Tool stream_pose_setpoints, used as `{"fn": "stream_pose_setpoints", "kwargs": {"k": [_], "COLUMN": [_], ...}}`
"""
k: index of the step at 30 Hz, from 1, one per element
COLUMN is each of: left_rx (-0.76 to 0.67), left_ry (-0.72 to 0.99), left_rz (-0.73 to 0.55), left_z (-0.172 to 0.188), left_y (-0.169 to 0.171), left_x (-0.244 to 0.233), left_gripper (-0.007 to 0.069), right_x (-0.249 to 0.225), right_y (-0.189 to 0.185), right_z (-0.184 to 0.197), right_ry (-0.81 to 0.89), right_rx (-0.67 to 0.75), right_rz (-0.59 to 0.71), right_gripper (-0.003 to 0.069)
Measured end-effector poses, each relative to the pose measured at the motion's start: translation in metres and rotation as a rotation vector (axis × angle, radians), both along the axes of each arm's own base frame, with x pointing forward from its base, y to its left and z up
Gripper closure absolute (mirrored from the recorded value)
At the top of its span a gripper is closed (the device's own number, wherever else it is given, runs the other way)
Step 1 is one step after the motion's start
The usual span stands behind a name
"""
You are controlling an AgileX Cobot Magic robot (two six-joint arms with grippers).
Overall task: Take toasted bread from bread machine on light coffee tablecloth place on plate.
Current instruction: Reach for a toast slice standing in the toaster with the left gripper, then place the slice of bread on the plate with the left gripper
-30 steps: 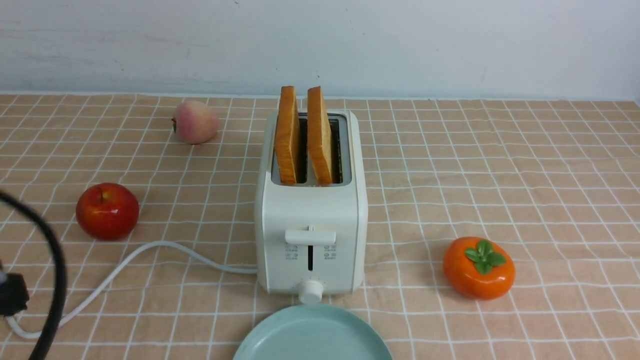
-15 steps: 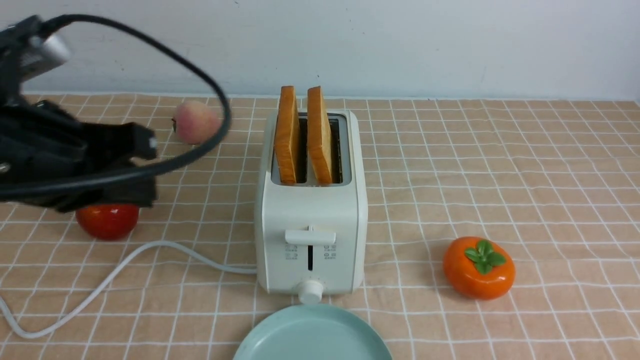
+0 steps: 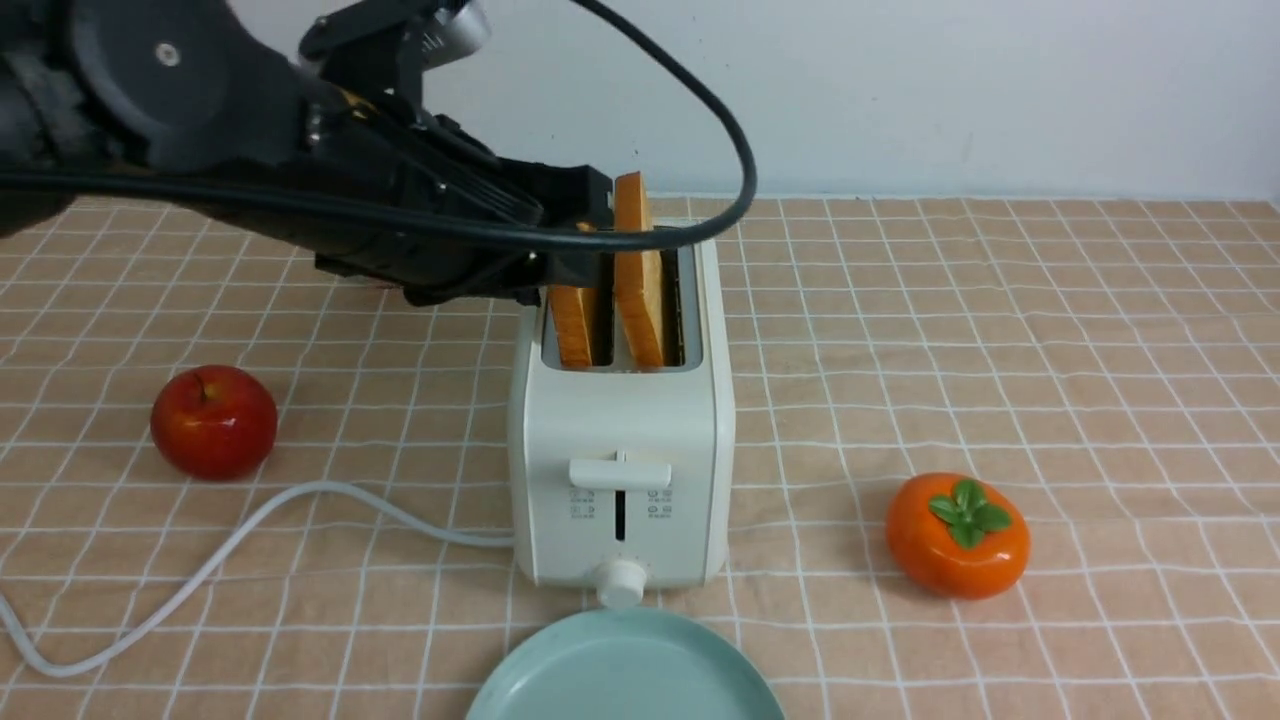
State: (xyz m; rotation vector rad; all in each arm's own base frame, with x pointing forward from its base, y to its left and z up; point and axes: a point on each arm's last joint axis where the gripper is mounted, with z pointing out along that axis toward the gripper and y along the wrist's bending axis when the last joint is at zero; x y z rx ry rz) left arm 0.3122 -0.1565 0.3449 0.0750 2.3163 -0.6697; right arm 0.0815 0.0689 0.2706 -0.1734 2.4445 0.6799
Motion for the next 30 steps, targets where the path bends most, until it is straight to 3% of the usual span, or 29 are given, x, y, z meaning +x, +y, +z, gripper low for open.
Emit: {"fn": "stream_pose_setpoints", "kwargs": {"k": [4, 8, 12, 13, 14, 16, 17, 24, 30], "left_rx": [0.035, 0.065, 0.090, 0.093, 0.093, 0.090, 0.087, 0.040, -0.053], "left_ry": [-0.028, -0.034, -0.043, -0.049, -0.050, -0.059, -0.066, -0.171, -0.312], "left_rz": [0.015, 0.018, 0.013, 0.013, 0.013, 0.014, 0.014, 0.022, 0.012], "left_z": [-0.014, -0.024, -0.026, -0.025, -0.025, -0.023, -0.020, 0.019, 0.089], "left_y": [-0.003, -0.005, -0.004, -0.004, -0.004, -0.003, -0.002, 0.007, 0.033], "left_x": [0.016, 0.024, 0.025, 0.025, 0.025, 0.024, 0.023, 0.002, -0.064], "left_gripper": [0.0115, 0.0118, 0.0234, 0.0355, 0.0355, 0.0544, 0.0578, 0.0566, 0.0566], "right_x": [0.001, 0.003, 0.003, 0.004, 0.004, 0.005, 0.005, 0.007, 0.010], "right_y": [-0.001, -0.002, -0.002, -0.002, -0.002, -0.002, -0.002, -0.002, -0.001], "right_z": [0.000, 0.001, 0.001, 0.002, 0.002, 0.002, 0.003, 0.004, 0.008], "right_ry": [-0.019, -0.041, -0.051, -0.058, -0.059, -0.069, -0.073, -0.100, -0.148], "right_rx": [-0.016, -0.026, -0.029, -0.028, -0.027, -0.025, -0.023, -0.029, 0.000], "right_rz": [0.001, -0.001, -0.002, -0.004, -0.004, -0.006, -0.006, -0.009, -0.019], "right_gripper": [0.0667, 0.0667, 0.0666, 0.0663, 0.0663, 0.0660, 0.0659, 0.0654, 0.0648]}}
